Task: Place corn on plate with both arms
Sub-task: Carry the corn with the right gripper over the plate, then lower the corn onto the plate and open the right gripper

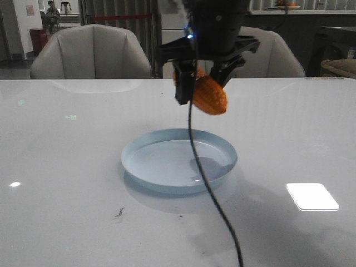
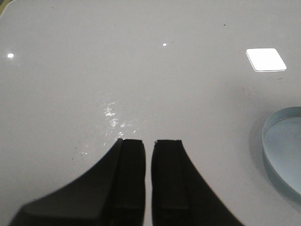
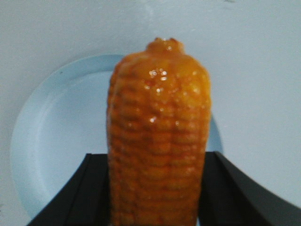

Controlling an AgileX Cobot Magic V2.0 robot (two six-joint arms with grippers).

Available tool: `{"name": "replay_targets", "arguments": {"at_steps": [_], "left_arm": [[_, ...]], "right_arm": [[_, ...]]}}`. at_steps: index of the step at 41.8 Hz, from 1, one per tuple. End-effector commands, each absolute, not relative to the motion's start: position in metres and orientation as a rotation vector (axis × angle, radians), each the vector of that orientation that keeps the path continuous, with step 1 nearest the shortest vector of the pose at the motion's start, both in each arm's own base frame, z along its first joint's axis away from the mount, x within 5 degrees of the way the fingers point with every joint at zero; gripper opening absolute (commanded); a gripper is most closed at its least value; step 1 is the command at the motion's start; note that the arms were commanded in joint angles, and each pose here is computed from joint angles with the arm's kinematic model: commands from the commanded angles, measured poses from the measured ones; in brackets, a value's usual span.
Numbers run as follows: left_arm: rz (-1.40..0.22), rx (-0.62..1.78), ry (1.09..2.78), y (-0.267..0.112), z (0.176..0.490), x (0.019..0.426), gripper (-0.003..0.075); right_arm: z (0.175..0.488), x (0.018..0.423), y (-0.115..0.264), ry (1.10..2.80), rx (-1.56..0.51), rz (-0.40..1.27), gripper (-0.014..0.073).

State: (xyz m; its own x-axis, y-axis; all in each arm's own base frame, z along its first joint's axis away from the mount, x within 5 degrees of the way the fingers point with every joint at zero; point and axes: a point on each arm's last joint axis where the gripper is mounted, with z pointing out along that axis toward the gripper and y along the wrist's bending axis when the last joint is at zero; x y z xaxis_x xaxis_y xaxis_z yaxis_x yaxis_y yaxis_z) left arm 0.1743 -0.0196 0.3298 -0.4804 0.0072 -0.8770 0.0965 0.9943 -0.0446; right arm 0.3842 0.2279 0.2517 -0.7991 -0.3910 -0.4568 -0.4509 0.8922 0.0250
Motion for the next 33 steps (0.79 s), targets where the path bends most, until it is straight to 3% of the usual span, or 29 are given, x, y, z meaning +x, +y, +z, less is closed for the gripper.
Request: {"name": "replay_targets", "arguments": {"at_steps": [1, 13, 21, 33], "left_arm": [[-0.122, 0.052, 1.967, -0.020, 0.346, 0.176, 0.0150], [-0.121, 0.052, 1.970, -0.020, 0.346, 0.176, 0.0150], [-0.121, 0.053, 1.979, -0.020, 0.345, 0.176, 0.0150], [-0.121, 0.053, 1.979, -0.020, 0.345, 0.176, 0.0150]], "right_arm": [[0.272, 0.380, 0.241, 2.509, -0.646, 0.215, 0.0318], [0.231, 0.386, 0.254, 2.587, -0.683, 0.201, 0.0318], [0.227, 0.387, 0.256, 2.598, -0.672, 0.224, 0.0322], [0.227, 0.386, 0.255, 2.608, -0.673, 0.220, 0.0479]]}}
